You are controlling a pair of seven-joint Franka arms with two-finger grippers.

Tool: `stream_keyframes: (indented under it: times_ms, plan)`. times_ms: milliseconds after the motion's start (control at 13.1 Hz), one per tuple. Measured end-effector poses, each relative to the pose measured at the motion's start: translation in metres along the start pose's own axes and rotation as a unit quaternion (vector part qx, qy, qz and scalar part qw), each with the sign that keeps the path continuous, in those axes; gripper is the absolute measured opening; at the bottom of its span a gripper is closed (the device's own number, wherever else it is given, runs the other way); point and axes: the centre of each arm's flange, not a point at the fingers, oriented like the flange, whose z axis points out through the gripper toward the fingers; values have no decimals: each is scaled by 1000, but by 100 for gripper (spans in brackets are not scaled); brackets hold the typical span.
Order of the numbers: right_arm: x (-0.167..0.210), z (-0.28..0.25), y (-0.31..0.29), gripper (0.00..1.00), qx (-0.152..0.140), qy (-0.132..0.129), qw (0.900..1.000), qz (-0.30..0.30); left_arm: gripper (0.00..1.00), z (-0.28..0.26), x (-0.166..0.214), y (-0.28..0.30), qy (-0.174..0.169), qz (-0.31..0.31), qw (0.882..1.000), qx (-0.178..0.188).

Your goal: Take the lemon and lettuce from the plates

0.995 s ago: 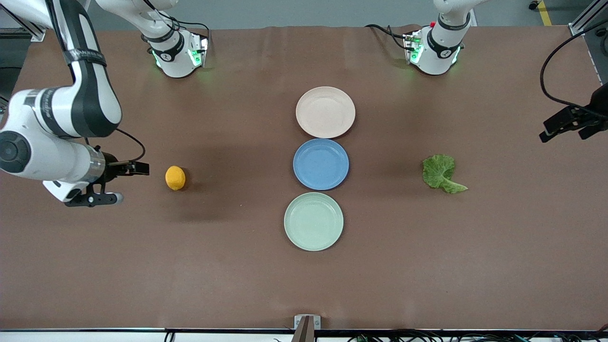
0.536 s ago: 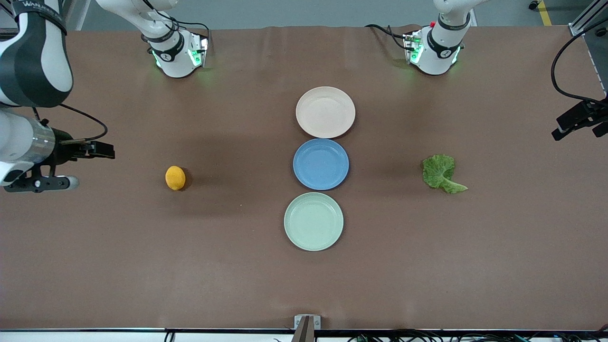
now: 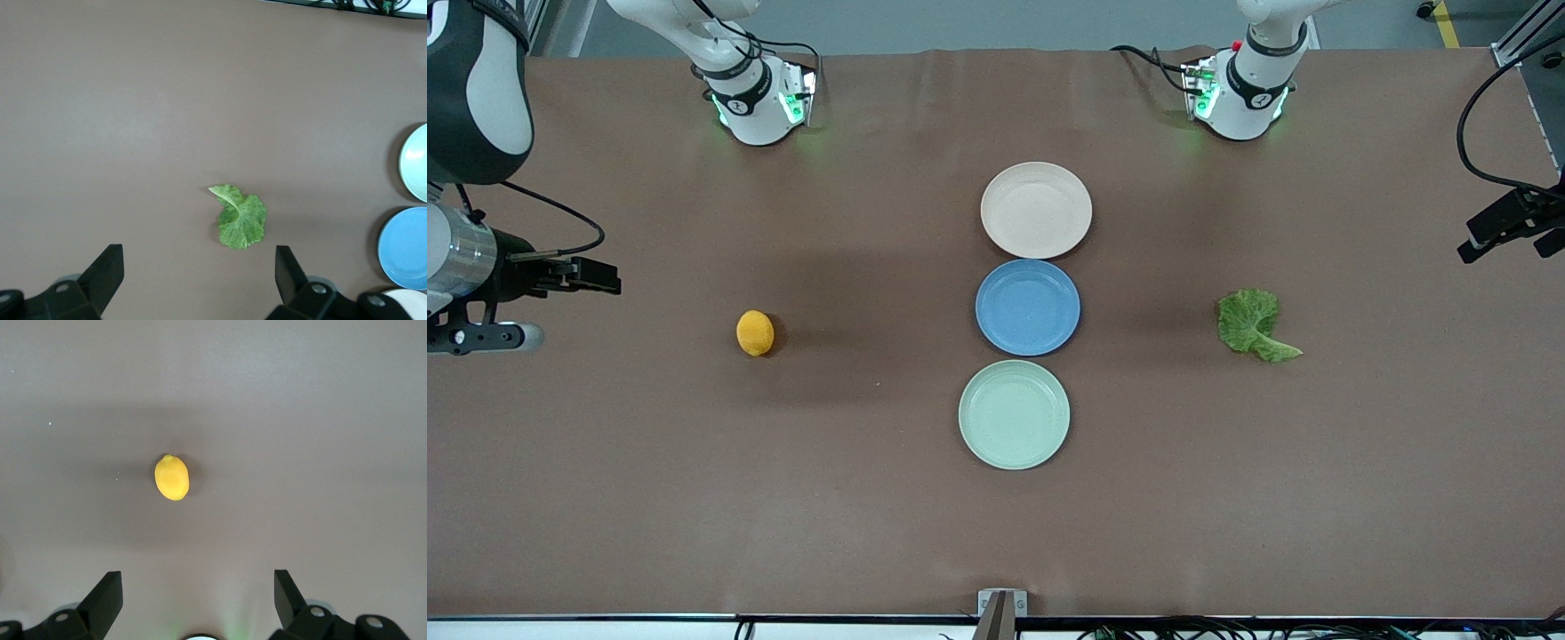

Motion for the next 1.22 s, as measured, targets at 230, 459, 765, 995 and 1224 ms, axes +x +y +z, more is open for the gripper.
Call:
stream_keyframes:
  times_ms: [230, 459, 765, 995, 1224]
  plan:
    - [-4, 4, 7, 100, 4, -19, 1000, 6, 100, 2, -2, 0, -11, 3, 1000, -7]
    - [-7, 2, 21, 100, 14, -15, 1000, 14, 100, 4, -3, 10, -15, 8, 1000, -8]
    - [-31, -1, 20, 100, 15, 19, 1000, 14, 100, 3, -2, -3, -15, -3, 1000, -8]
    - [-55, -8, 18, 100, 15, 31, 999, 13, 100, 3, -2, -5, -14, -5, 1000, -8]
    - [-74, -25, 14, 100, 15, 48, 999, 11, 100, -6, -1, -5, -6, -4, 1000, -8]
